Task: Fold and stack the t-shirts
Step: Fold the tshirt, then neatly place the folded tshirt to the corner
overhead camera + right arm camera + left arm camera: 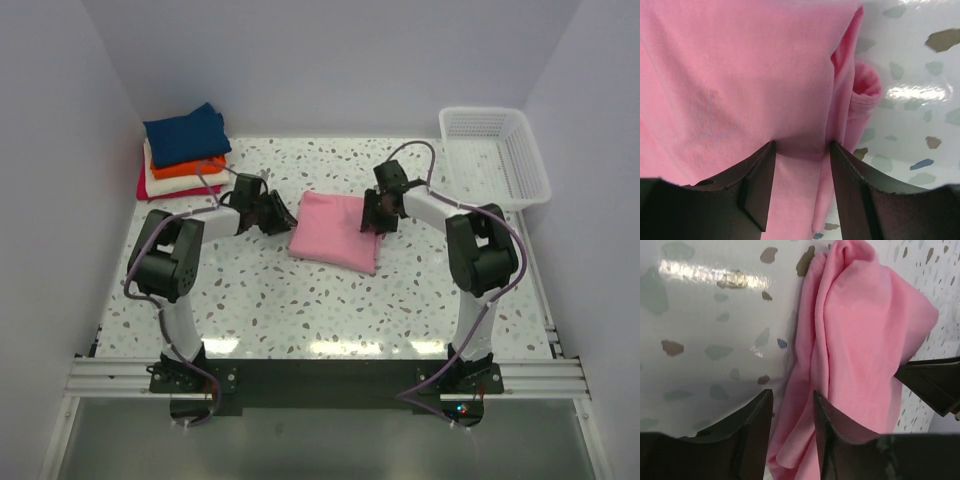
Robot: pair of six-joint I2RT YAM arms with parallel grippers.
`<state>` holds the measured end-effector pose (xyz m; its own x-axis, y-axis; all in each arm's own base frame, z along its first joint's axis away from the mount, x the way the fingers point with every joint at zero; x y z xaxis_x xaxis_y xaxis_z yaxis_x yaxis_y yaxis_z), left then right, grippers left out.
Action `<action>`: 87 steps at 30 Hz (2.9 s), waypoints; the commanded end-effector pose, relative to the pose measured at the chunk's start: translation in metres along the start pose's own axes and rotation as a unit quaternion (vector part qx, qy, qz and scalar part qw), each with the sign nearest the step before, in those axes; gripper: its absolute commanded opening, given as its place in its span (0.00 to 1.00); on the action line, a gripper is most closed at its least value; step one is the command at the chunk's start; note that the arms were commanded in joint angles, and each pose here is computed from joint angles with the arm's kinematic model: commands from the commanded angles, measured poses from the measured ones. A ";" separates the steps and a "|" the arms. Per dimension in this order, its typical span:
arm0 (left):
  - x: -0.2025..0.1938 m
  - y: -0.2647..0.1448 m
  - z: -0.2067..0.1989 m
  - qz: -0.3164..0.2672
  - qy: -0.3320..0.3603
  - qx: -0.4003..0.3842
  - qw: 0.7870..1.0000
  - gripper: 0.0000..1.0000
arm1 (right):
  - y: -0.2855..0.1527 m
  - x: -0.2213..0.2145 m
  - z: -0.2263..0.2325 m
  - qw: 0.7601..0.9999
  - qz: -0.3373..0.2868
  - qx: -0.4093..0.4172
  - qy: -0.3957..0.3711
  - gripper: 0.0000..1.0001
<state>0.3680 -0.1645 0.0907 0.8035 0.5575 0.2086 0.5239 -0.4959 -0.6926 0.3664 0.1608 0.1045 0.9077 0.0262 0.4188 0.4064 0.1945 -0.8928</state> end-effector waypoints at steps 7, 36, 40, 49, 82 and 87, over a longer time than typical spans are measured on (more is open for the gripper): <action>0.003 -0.061 -0.024 -0.067 0.043 -0.036 0.996 0.63 | 0.001 -0.021 0.021 0.998 0.017 0.035 -0.053 0.50; -0.023 -0.004 0.026 0.098 0.107 0.069 0.987 0.69 | -0.008 0.023 0.035 0.995 -0.011 0.041 -0.087 0.54; -0.037 0.006 0.024 0.103 0.114 0.089 0.984 0.58 | -0.013 0.031 0.038 0.995 -0.019 0.046 -0.086 0.54; -0.010 0.001 0.000 0.019 0.152 0.151 0.977 0.00 | -0.044 0.043 0.044 0.995 -0.045 0.050 -0.073 0.54; 0.226 -0.059 -0.108 -0.375 0.378 0.328 0.780 0.00 | -0.098 -0.076 0.023 0.995 -0.034 0.069 -0.068 0.58; 0.245 -0.072 -0.117 -0.401 0.392 0.315 0.765 0.00 | -0.098 -0.073 0.028 0.994 -0.031 0.070 -0.073 0.57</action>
<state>0.5425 -0.0857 0.2281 0.4921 -0.1613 0.8555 0.8426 0.3351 -0.4215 0.2530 0.1607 0.1554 0.8698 0.1327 0.4753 0.4174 0.3157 -0.8521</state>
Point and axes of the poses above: each gripper's point midway between its finger pads, its own y axis out along the fingers, its own z axis along the line the jaws close on, x = y × z, the point moved 9 cm from there along -y, back along the fingers, and after that the axes turned 11 degrees about -y, right-handed, at the moved point
